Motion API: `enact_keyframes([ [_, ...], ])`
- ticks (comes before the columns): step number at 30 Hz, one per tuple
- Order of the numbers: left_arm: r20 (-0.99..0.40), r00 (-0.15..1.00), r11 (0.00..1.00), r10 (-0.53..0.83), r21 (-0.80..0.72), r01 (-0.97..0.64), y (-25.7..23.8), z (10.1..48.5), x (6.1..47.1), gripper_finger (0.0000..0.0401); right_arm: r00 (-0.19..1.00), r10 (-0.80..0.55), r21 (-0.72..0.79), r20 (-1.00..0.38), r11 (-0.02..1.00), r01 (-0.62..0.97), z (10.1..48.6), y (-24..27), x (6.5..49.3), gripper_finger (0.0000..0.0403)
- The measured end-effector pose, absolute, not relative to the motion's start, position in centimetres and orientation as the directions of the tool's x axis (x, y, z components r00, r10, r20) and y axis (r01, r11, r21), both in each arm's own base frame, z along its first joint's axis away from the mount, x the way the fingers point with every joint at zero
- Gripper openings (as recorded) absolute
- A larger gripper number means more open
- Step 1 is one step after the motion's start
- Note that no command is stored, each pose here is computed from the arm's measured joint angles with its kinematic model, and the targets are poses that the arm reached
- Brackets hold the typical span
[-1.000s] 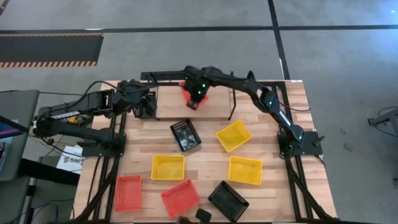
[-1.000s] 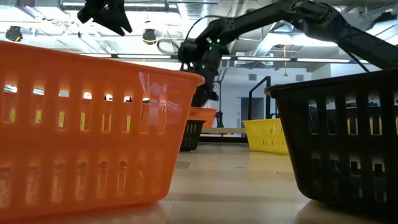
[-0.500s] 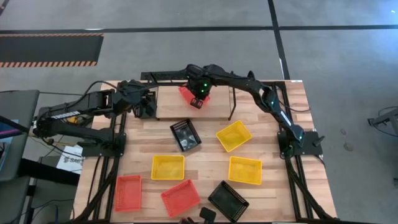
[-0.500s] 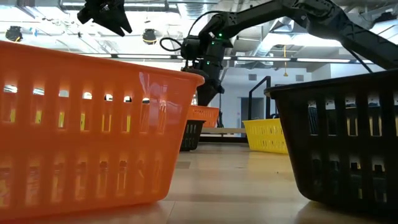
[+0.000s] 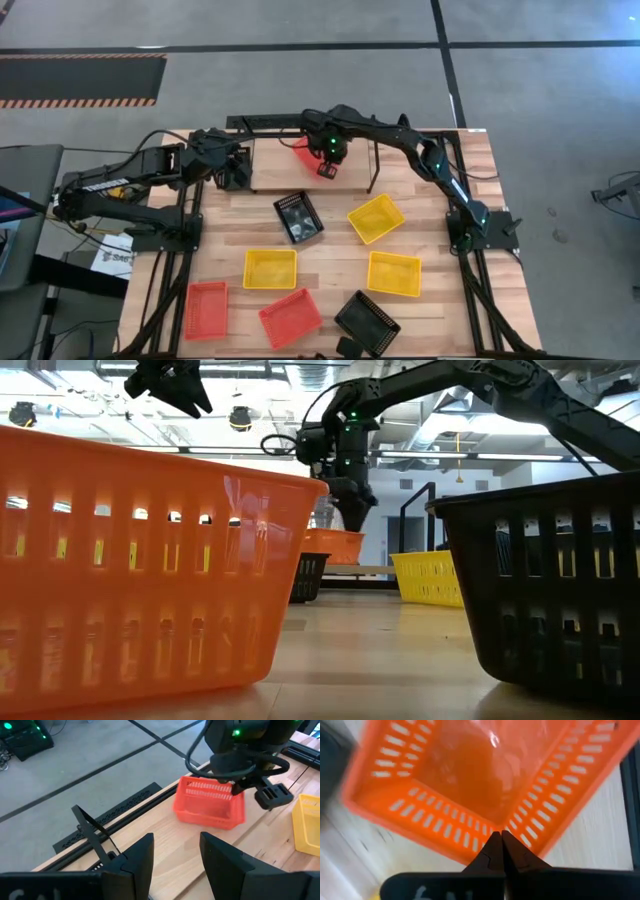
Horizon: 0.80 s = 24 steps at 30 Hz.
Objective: Stack baskets on shelf by color
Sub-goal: Put the top orange bin on the shelf
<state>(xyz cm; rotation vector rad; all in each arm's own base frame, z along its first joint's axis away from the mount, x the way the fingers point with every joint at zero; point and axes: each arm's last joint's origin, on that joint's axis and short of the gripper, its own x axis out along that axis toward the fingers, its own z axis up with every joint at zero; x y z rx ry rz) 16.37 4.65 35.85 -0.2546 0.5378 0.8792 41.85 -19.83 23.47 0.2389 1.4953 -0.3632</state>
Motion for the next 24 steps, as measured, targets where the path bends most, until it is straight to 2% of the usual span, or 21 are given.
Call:
enact_keyframes([
  [15, -0.551, 0.527, 0.630, 0.647, -0.004, -0.776, 4.6, 35.8, 16.4, 0.0148, -0.076, -0.062, -0.088, -0.995, 0.913, 0.399, 24.6, -15.7, 41.7, 0.0000],
  [20, -0.554, 0.533, 0.636, 0.639, -0.009, -0.771, 4.6, 35.8, 16.4, 0.0148, -0.009, -0.091, -0.087, -0.996, 0.916, 0.392, 26.1, -14.7, 41.9, 0.0000],
  [24, -0.554, 0.533, 0.640, 0.639, 0.000, -0.768, 4.6, 35.8, 16.4, 0.0148, 0.103, -0.158, -0.112, -0.982, 0.928, 0.354, 27.9, -16.0, 42.2, 0.0000],
])
